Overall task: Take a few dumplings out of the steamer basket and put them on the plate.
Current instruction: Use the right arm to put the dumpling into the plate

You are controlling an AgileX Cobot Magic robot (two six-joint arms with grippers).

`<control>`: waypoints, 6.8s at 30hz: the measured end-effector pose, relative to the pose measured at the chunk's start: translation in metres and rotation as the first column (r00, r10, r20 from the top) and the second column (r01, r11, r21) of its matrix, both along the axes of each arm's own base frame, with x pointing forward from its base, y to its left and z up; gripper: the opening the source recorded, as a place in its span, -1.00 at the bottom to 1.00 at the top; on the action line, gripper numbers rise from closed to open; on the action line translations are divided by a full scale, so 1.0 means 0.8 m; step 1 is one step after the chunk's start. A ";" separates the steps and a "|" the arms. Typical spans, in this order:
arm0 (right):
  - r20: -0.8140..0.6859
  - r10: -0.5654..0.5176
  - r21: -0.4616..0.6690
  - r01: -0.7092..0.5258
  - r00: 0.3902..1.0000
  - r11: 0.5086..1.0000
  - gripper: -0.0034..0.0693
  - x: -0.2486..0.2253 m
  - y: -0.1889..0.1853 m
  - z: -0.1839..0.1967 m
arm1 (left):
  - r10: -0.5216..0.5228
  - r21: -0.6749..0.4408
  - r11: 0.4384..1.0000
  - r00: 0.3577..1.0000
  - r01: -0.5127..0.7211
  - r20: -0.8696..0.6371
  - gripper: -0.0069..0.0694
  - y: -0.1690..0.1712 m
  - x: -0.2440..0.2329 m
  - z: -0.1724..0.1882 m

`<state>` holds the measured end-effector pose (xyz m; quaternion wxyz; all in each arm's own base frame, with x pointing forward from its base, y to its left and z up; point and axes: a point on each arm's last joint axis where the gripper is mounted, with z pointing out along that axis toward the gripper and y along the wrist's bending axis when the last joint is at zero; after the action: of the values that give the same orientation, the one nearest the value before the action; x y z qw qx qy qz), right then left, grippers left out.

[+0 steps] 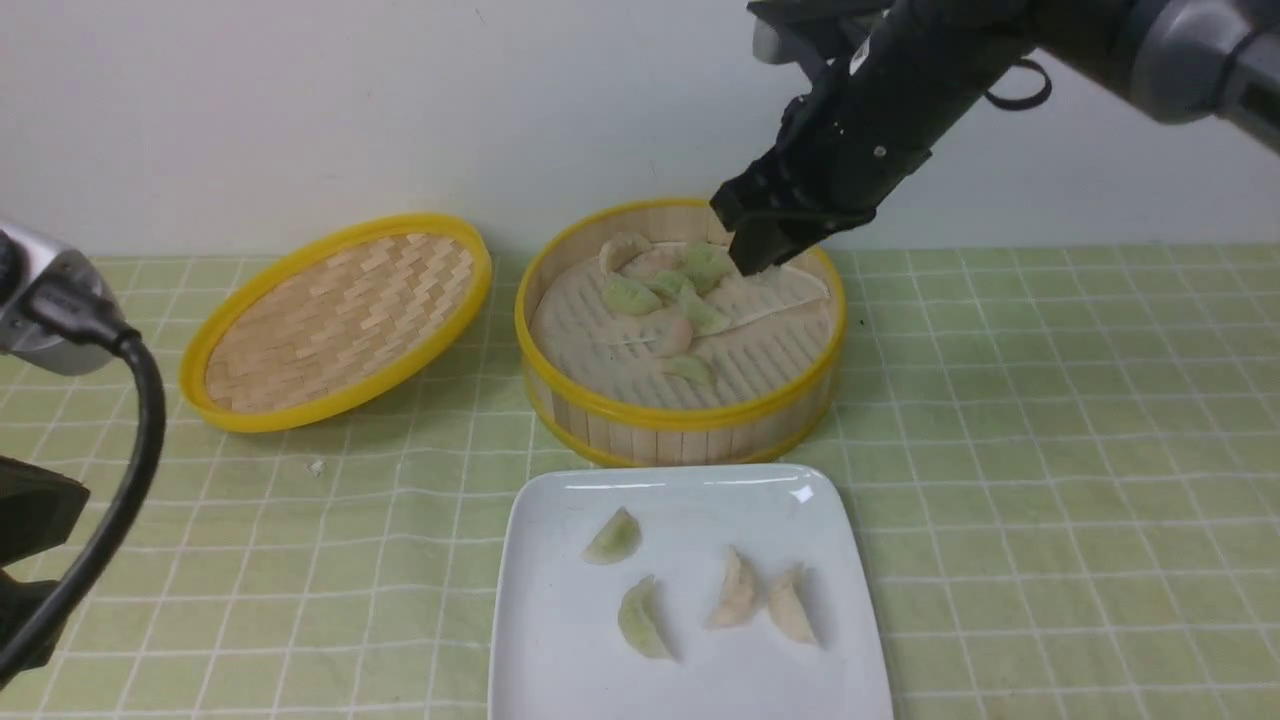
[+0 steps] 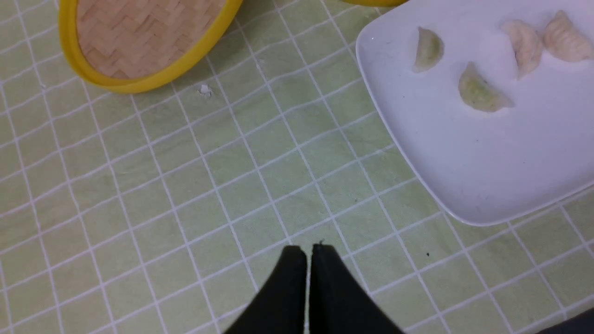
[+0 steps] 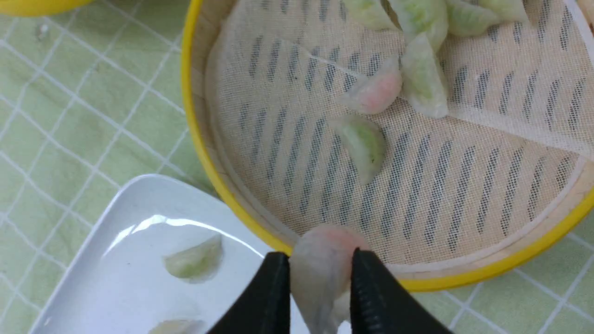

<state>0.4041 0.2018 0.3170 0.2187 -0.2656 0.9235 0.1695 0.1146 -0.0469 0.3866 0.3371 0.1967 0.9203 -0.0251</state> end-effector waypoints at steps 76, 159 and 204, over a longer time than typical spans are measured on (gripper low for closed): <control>0.778 -0.557 0.624 -0.263 0.291 0.736 -0.95 -0.518 -0.263 0.059 | -0.022 -0.159 0.985 0.957 0.071 0.290 -0.84 -0.016 0.020 0.028; 0.782 -0.559 0.621 -0.270 0.276 0.736 -0.95 -0.518 -0.263 0.060 | 0.339 -0.283 0.933 0.814 -0.224 0.472 -0.84 0.055 -0.078 -0.271; 0.669 -0.581 0.351 0.491 0.464 0.797 -0.95 -0.438 -0.251 -0.166 | 0.339 -0.282 0.933 0.815 -0.225 0.471 -0.84 0.055 -0.078 -0.271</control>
<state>0.0537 0.0009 0.1844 0.6346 0.0053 0.7726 0.0170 0.0524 -0.0026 0.1701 0.5884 0.0197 0.8081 -0.0200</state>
